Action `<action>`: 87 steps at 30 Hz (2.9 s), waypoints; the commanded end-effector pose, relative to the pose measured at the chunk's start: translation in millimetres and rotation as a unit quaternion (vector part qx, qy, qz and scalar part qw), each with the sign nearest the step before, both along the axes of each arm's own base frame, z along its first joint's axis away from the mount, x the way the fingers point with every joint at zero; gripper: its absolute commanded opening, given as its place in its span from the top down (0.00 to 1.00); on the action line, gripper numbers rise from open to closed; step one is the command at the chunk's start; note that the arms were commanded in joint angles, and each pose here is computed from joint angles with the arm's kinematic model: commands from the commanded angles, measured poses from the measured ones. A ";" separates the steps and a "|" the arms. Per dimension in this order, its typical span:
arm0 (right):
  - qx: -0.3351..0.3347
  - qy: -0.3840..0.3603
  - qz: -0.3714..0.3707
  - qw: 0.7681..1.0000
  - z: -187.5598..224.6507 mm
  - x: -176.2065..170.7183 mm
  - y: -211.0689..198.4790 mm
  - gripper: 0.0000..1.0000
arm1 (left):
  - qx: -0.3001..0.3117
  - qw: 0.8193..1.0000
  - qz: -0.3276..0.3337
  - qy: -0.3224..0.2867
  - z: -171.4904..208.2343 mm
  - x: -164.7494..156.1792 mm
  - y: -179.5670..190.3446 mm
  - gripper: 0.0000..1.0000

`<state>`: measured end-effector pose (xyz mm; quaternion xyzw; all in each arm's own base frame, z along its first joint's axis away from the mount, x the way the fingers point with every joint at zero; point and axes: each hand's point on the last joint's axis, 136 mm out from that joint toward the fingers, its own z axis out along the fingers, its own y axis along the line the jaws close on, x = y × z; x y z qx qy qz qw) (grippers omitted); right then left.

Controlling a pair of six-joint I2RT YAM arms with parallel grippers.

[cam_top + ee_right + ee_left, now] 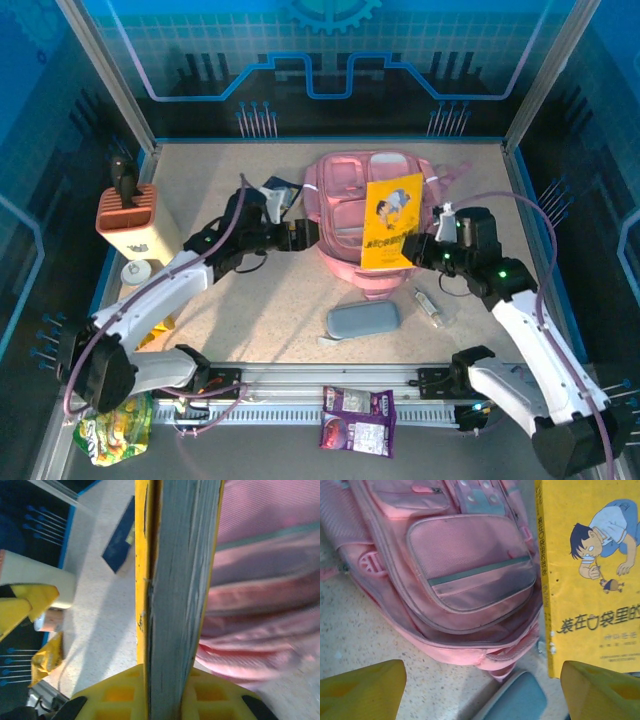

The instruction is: Pack books, pencil case, and school supplies into a backpack

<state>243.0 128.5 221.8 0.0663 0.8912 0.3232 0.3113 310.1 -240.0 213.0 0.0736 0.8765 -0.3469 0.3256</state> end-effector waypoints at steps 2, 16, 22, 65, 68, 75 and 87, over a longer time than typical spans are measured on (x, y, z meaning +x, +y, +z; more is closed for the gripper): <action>-0.031 0.011 -0.035 0.999 -4.4 -21.1 -25.9 1.00 | 0.095 0.988 -0.088 -0.087 0.8 13.2 -33.5 0.18; -0.034 0.043 -0.093 0.994 5.1 -49.9 -56.9 1.00 | 0.280 0.914 -0.236 -0.177 -74.4 50.2 -121.8 0.18; -0.020 0.044 -0.101 0.994 2.7 -47.0 -57.7 1.00 | 0.329 0.895 -0.247 -0.174 -108.4 64.5 -141.9 0.18; 0.028 0.097 -0.096 0.990 -17.0 -44.0 -45.8 1.00 | 0.268 0.882 -0.132 -0.366 107.3 128.9 -141.4 1.00; 0.064 0.091 -0.069 0.991 -19.7 -24.6 -26.7 1.00 | 0.256 0.882 -0.136 -0.372 115.9 127.4 -145.9 1.00; 0.107 0.038 -0.014 0.993 -20.1 28.6 17.2 1.00 | 0.249 0.885 -0.137 -0.370 122.3 123.8 -145.0 1.00; 0.141 -0.016 -0.039 0.989 -53.4 140.7 37.6 0.83 | 0.255 0.887 -0.137 -0.360 114.8 122.3 -141.0 1.00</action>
